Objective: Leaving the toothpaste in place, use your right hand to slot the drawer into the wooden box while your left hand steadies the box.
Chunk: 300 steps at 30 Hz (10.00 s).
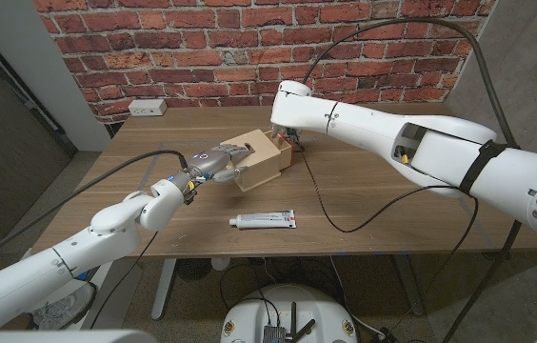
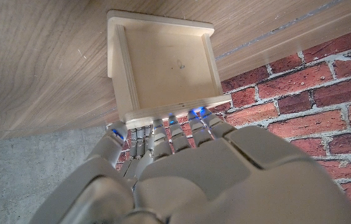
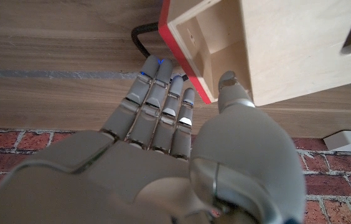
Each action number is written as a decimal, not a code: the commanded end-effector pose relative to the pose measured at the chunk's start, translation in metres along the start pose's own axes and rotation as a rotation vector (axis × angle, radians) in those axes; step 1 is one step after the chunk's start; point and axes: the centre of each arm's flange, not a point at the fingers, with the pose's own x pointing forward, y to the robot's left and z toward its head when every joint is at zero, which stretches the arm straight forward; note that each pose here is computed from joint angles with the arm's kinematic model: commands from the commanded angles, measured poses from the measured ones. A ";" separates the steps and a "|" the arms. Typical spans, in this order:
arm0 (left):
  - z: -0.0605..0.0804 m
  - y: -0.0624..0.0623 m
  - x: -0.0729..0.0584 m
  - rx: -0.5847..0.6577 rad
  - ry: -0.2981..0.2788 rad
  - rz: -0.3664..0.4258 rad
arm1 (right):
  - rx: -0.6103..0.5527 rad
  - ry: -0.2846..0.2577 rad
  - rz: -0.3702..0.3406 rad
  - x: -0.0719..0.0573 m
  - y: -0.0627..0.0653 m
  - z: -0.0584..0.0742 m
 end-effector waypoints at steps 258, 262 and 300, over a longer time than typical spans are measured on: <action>0.017 0.013 -0.011 0.060 0.020 0.053 | 0.752 -0.836 0.132 0.015 0.042 -0.120; 0.017 0.014 -0.010 0.062 0.021 0.056 | 0.753 -0.838 0.127 0.016 0.040 -0.121; 0.009 0.033 -0.013 -0.007 0.059 0.185 | 0.782 -0.786 0.048 0.014 0.029 -0.148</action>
